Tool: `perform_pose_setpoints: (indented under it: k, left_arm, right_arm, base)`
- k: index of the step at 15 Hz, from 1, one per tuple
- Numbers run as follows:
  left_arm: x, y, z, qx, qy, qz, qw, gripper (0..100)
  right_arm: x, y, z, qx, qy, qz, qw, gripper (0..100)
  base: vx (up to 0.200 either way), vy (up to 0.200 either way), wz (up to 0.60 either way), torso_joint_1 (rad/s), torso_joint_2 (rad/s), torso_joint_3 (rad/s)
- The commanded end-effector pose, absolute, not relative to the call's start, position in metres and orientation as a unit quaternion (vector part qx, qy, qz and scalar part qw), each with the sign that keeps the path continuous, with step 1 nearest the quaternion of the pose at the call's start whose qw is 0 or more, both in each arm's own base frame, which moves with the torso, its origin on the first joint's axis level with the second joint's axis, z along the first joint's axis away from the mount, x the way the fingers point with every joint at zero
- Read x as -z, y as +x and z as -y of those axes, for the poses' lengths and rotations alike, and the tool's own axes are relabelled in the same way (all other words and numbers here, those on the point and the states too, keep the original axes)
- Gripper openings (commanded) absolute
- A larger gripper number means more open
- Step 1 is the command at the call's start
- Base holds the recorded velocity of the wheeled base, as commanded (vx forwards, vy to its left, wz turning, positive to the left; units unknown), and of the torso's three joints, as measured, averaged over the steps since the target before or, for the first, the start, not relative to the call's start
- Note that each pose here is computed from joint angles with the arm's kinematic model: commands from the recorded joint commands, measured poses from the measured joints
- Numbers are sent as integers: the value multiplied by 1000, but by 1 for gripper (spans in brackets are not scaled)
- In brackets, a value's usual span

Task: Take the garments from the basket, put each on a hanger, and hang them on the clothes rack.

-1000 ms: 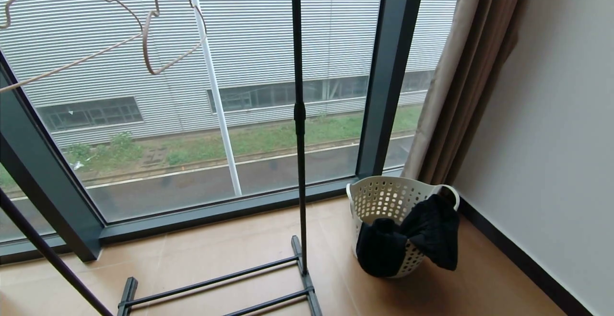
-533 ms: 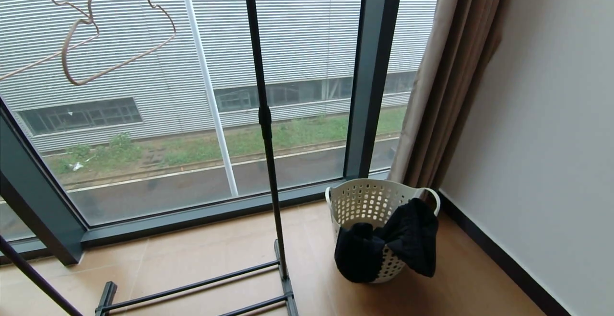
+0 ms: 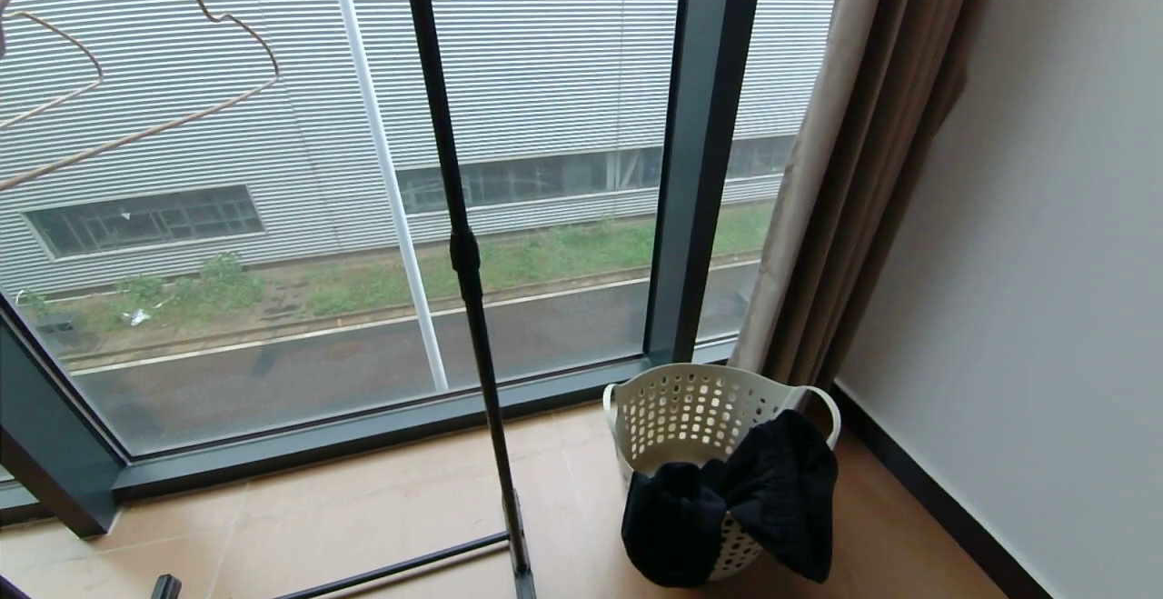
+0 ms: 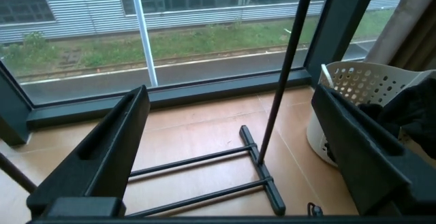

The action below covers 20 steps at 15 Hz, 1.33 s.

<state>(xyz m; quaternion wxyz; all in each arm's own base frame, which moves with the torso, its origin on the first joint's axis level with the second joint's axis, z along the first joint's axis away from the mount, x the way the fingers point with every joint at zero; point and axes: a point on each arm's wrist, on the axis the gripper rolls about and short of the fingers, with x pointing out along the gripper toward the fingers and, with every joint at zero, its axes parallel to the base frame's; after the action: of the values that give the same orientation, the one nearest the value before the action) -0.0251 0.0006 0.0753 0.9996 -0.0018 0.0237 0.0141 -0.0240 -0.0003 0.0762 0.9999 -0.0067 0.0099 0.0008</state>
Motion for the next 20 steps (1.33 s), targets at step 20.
perform_pose_setpoints:
  k: [20]
  left_arm:
    - [-75,-25,-1,-12,17,-25,999,100]
  right_arm:
    - [-76,-24,0,-1,-5,-9,1000,100]
  base:
    - [0,-50,-60,1,2,-16]
